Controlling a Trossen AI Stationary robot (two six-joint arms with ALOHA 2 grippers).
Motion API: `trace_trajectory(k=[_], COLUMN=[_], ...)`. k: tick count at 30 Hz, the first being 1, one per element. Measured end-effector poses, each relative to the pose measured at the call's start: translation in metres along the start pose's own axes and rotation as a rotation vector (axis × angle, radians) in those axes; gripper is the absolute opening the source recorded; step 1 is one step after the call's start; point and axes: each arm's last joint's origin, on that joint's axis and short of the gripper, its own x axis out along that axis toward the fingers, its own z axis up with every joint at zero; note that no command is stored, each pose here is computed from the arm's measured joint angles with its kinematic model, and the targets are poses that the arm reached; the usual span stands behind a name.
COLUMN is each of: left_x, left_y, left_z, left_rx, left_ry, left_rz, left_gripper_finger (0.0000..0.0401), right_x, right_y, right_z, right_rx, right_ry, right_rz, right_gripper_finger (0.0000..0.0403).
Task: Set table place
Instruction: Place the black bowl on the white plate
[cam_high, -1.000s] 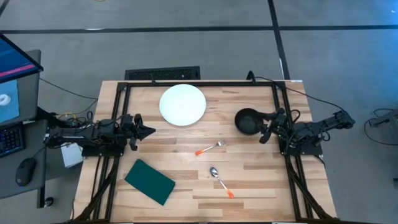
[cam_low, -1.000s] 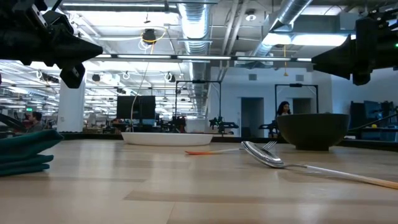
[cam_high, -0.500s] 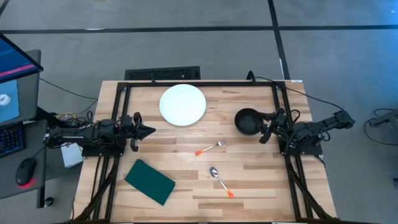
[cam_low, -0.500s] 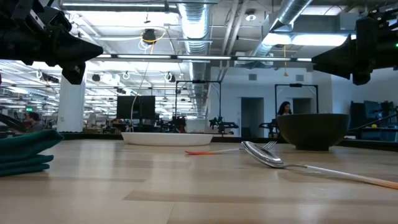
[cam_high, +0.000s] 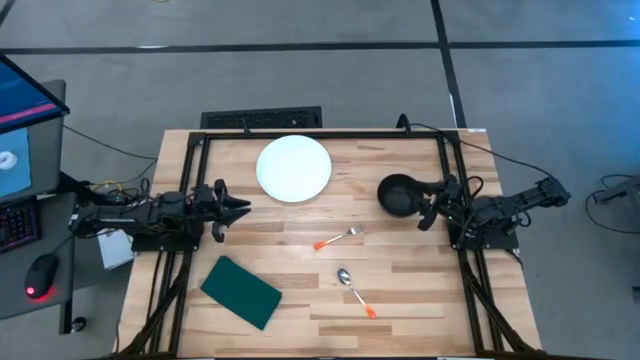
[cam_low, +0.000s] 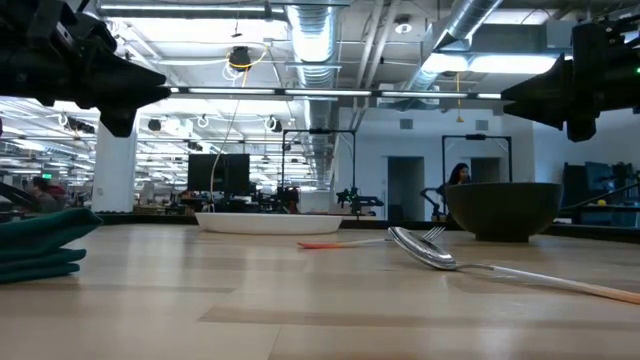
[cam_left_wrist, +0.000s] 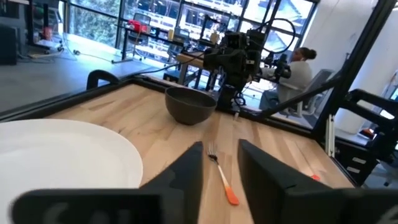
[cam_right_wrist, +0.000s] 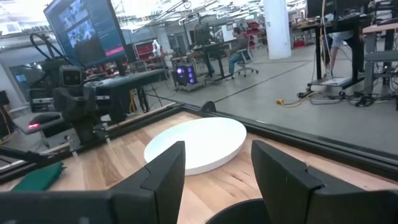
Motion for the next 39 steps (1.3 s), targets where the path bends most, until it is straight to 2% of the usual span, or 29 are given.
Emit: trace_trajectory(k=[5, 8, 11, 13, 16, 20, 26, 31, 35, 39], left_x=[0.001, 0.0, -0.002, -0.002, -0.001, 0.003, 0.02, 0.046, 0.071, 0.096], left_y=[0.001, 0.006, 0.012, 0.015, 0.016, 0.016, 0.018, 0.027, 0.044, 0.073], left_z=[0.001, 0.005, 0.009, 0.011, 0.021, 0.037, 0.064, 0.092, 0.11, 0.122], left_rx=[-0.038, -0.153, -0.169, -0.141, -0.095, -0.093, -0.072, -0.036, -0.041, -0.066], left_ry=[-0.026, -0.083, -0.101, -0.106, -0.127, -0.117, 0.018, 0.145, 0.325, 0.512], left_rz=[0.043, 0.173, 0.338, 0.407, 0.467, 0.515, 0.599, 0.727, 0.789, 0.871], left_gripper_finger=[0.0153, 0.0165, 0.0166, 0.0162, 0.0153, 0.0142, 0.0137, 0.0138, 0.0138, 0.0138], right_x=[0.0, 0.0, 0.0, 0.0, 0.001, 0.001, 0.002, 0.003, 0.003, 0.003], right_y=[0.0, 0.0, 0.0, 0.0, -0.001, -0.001, -0.003, -0.004, -0.004, -0.004], right_z=[0.0, 0.0, 0.0, 0.0, 0.0, 0.001, 0.002, 0.002, 0.002, 0.002], right_rx=[0.0, 0.0, 0.0, 0.0, 0.0, 0.008, 0.014, 0.015, 0.015, 0.015], right_ry=[0.0, 0.0, -0.001, -0.001, -0.002, -0.009, -0.019, -0.022, -0.022, -0.022], right_rz=[0.0, 0.0, -0.004, -0.006, -0.011, -0.017, -0.04, -0.052, -0.052, -0.052], right_gripper_finger=[0.021, 0.021, 0.021, 0.021, 0.021, 0.021, 0.021, 0.021, 0.021, 0.021])
